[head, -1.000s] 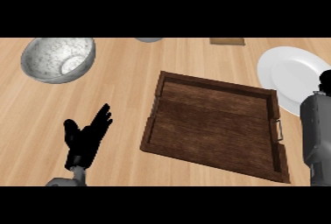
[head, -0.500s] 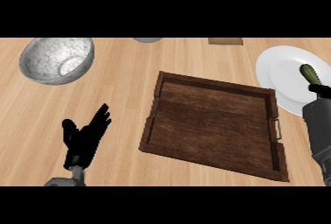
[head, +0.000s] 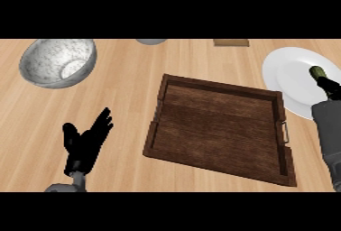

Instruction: Pick the squash from the tray and place it in the plate

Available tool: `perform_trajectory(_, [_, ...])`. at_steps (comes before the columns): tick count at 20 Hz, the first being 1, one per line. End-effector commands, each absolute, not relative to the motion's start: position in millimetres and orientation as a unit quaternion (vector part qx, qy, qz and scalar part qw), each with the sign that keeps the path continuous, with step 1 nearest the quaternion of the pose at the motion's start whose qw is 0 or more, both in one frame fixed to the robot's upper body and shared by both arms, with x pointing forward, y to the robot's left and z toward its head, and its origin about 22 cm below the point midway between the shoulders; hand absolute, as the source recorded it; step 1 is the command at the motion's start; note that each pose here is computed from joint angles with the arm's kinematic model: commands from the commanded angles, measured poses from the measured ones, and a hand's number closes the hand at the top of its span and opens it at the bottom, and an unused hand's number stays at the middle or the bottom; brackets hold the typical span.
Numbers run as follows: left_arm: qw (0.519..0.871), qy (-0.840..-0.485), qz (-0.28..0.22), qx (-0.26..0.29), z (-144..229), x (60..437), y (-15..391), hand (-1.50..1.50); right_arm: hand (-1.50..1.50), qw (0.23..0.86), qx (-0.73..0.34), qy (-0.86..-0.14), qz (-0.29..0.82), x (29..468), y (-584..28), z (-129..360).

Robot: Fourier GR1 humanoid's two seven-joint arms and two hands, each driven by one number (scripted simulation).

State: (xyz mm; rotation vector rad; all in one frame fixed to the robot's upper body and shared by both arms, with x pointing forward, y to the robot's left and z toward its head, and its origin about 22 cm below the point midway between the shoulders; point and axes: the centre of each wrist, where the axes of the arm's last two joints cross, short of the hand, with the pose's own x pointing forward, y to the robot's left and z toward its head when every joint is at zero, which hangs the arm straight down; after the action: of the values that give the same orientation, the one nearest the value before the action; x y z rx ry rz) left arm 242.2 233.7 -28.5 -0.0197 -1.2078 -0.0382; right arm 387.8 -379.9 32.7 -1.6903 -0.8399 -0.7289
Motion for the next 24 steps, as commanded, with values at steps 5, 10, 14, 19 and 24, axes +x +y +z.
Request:
perform_trajectory(5, [0.827,-0.563,-0.009,0.0,-22.3,242.6,232.7,0.0,-1.5,0.472,-0.675,-0.4,-0.402,383.4,-360.8,32.2])
perform_trajectory(10, [0.829,-0.559,-0.006,-0.003,-34.4,229.9,232.6,0.0,-1.5,0.507,-0.597,-0.471,-0.406,360.1,-324.2,23.3])
perform_trajectory(14, [0.829,-0.559,0.002,-0.004,-33.6,232.7,229.1,0.0,-1.5,0.528,-0.574,-0.503,-0.371,323.8,-309.1,-1.6])
perform_trajectory(19, [0.829,-0.559,0.001,0.009,-34.4,229.3,242.6,0.0,-1.5,0.546,-0.565,-0.509,-0.352,311.0,-278.7,-25.3])
perform_trajectory(24, [0.831,-0.556,-0.008,0.0,-40.8,241.7,251.8,0.0,-1.5,0.576,-0.56,-0.498,-0.327,278.2,-258.3,-35.5])
